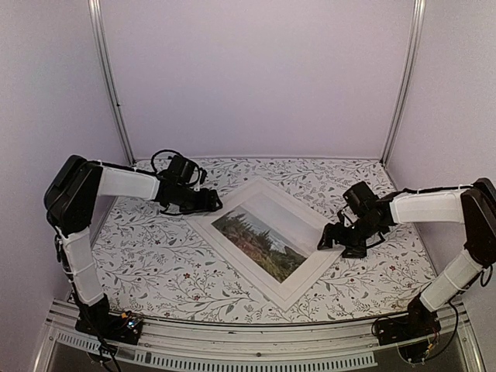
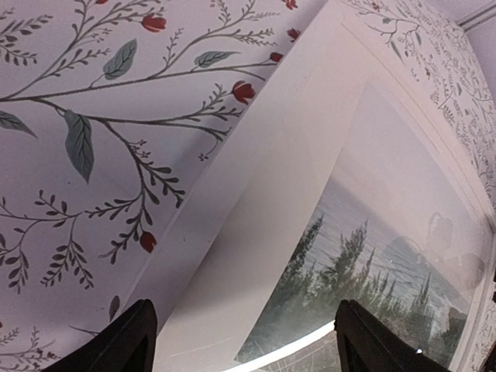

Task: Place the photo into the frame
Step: Place the photo frame at the center of the board.

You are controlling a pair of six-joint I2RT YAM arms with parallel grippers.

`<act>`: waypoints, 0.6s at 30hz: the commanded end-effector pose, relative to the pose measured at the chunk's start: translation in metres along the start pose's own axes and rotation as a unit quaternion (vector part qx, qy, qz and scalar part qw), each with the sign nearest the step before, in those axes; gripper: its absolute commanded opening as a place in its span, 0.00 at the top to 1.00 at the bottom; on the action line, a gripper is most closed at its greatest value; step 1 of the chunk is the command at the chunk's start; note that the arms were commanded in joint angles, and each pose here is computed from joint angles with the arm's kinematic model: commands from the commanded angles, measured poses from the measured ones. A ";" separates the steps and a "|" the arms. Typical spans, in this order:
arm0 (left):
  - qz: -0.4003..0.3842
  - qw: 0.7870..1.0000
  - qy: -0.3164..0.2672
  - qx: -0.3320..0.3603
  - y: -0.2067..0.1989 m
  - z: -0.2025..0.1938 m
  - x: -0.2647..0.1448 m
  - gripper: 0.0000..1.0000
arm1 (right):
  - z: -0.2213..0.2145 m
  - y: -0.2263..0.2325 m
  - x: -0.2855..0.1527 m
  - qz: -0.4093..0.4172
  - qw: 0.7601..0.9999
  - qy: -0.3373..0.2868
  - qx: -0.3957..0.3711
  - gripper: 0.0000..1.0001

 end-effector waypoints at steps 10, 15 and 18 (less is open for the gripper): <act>-0.003 1.000 0.001 -0.029 0.035 -0.016 -0.021 0.20 | 0.117 0.003 0.011 0.004 0.996 -0.071 -0.050 0.06; 0.000 0.999 -0.045 -0.021 0.034 -0.014 -0.051 0.19 | 0.154 -0.007 0.017 0.004 0.995 -0.084 -0.057 0.06; 0.033 0.996 -0.084 -0.011 0.042 -0.001 -0.066 0.17 | 0.172 -0.005 0.016 0.005 0.993 -0.093 -0.072 0.06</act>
Point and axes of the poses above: each gripper's point midway between its finger pads, its own x axis out along the fingers, its own y axis along the line the jaws close on, z = x × y, the point moved 4 cm from there along -x, back along the fingers, and after that the axes turned 10 degrees about -x, right-handed, at the moved point
